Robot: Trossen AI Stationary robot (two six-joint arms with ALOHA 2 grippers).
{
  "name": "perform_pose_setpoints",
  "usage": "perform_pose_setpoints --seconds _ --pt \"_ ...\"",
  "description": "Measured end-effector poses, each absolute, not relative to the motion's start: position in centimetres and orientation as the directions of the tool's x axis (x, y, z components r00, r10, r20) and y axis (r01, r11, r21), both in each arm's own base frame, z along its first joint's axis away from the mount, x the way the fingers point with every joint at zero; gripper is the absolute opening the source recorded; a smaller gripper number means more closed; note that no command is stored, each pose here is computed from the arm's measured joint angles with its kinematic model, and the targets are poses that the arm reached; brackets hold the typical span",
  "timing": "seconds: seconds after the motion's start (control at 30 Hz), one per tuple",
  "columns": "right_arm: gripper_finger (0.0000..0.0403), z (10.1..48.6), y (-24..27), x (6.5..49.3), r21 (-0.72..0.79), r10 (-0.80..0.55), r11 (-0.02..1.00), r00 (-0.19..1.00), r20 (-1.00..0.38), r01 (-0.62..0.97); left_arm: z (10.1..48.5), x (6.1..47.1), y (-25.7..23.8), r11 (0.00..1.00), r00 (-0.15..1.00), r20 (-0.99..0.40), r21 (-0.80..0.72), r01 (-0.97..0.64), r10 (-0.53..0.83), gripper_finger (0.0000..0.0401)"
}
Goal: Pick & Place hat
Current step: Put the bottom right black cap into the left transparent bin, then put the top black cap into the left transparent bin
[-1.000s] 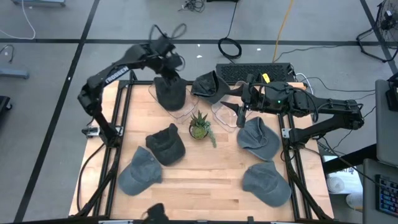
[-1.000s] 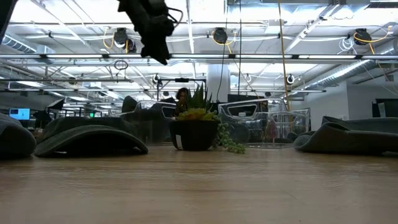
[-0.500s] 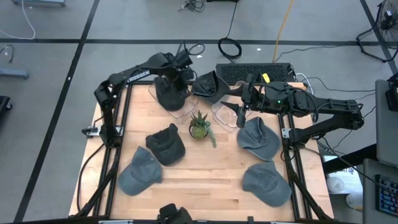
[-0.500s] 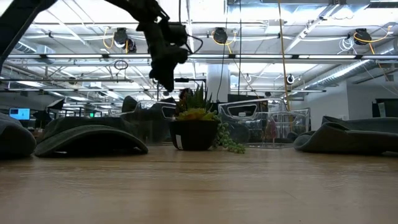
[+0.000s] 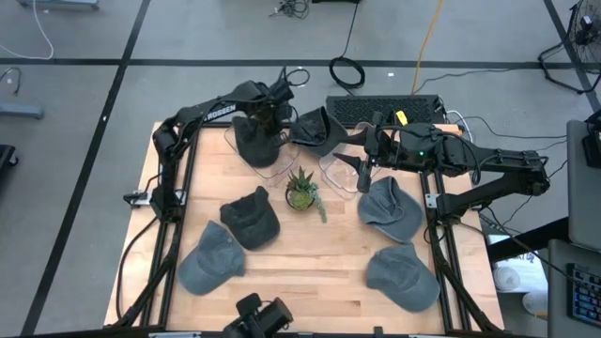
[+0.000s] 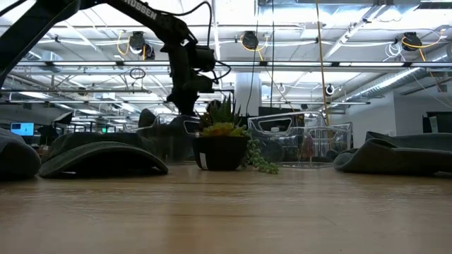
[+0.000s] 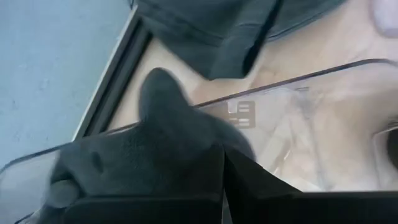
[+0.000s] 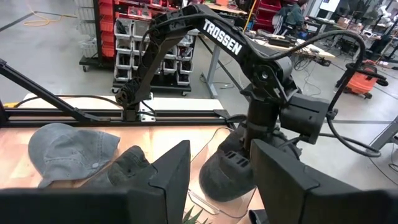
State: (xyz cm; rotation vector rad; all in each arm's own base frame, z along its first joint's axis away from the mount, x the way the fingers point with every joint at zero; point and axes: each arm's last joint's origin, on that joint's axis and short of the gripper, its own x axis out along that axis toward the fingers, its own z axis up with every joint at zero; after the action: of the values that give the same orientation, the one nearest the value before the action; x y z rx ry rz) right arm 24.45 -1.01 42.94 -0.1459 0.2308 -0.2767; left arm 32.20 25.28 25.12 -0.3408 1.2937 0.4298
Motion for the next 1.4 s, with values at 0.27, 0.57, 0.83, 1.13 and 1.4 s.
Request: perform_pose_setpoints --seconds 0.27,0.57,0.83,1.13,1.4 --pt "0.0155 42.9 -1.0 24.5 -0.18 -0.286 0.951 0.936 -0.205 0.252 23.7 30.9 26.5 0.805 0.115 -0.985 0.033 -0.593 0.125 0.0002" --pt "0.0155 43.1 -1.0 24.5 -0.176 -0.287 0.951 0.939 -0.188 0.255 23.3 29.2 26.7 0.74 -0.06 -0.987 0.151 -0.655 0.148 0.0001" --pt "0.0155 43.2 -1.0 24.5 -0.194 -0.286 0.948 0.941 -0.18 0.252 24.5 29.4 26.0 0.748 -0.023 -0.985 0.143 -0.648 0.168 0.0016" --pt "0.0155 43.2 -1.0 24.5 -0.198 -0.287 0.947 0.942 -0.177 0.251 29.4 29.7 23.0 0.852 0.201 -0.959 0.069 -0.519 0.2 0.0006" --pt "0.0155 43.2 -1.0 24.5 -0.198 -0.287 0.947 0.941 -0.177 0.252 34.1 28.8 20.7 0.882 0.389 -0.885 0.05 -0.468 0.256 0.0005"
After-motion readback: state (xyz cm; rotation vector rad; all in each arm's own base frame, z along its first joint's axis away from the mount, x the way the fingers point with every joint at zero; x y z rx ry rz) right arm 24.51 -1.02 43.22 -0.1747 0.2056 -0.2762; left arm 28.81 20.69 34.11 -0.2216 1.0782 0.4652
